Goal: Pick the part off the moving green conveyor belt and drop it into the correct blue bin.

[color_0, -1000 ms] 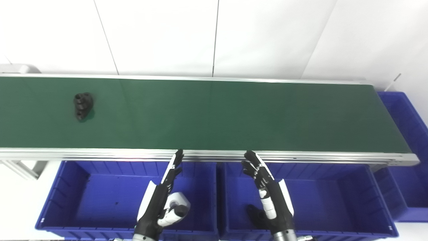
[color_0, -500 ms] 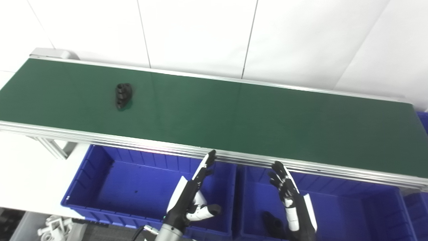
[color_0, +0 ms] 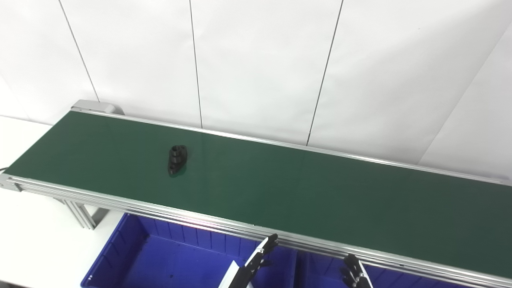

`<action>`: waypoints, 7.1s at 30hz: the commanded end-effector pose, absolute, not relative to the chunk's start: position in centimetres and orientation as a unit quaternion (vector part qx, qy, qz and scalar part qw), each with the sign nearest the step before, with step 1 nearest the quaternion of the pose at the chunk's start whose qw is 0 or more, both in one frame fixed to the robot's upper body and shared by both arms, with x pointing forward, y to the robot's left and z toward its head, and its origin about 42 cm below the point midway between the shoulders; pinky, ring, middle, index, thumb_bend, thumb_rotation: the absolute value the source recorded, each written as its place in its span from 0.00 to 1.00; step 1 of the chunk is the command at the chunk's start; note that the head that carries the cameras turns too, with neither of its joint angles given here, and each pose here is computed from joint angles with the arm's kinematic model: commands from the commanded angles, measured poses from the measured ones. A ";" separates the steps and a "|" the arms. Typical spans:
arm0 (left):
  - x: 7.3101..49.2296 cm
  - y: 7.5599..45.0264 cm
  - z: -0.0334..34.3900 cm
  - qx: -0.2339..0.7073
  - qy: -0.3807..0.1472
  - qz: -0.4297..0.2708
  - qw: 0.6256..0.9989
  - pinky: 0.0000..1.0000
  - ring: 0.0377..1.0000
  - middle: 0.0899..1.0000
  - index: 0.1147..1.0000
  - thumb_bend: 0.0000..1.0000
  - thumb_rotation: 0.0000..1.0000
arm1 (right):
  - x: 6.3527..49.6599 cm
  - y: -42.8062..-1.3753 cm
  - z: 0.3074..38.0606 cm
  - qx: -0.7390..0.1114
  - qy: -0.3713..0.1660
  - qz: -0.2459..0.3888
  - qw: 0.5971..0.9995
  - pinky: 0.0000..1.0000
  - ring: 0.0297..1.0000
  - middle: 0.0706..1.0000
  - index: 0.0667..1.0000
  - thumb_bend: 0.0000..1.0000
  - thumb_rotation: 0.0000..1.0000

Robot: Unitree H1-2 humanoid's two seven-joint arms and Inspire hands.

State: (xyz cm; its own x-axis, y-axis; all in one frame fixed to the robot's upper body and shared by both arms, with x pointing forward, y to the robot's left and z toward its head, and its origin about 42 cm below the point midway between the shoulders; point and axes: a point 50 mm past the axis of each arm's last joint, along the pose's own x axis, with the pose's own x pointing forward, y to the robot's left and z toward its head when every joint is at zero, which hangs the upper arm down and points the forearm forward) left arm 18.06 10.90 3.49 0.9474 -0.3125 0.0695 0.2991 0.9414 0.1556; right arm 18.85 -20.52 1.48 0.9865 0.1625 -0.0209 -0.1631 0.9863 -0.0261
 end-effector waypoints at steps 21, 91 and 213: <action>18.8 9.8 4.4 0.060 -0.083 -0.153 0.983 0.79 0.91 0.94 0.94 0.94 0.81 | 19.7 -20.6 2.5 -0.010 -0.035 0.085 0.996 0.94 0.93 0.95 0.98 0.80 1.00; 20.5 8.8 5.0 0.056 -0.094 -0.161 0.981 0.85 0.96 0.96 0.98 0.93 0.82 | 27.6 -23.9 15.1 -0.067 -0.270 0.066 0.958 0.89 0.90 0.93 0.96 0.75 1.00; 20.7 5.6 7.1 0.050 -0.111 -0.155 0.980 0.86 0.98 0.98 0.98 0.97 0.84 | 49.0 -11.2 14.9 -0.736 0.000 0.102 0.669 0.22 0.35 0.63 0.81 0.87 0.94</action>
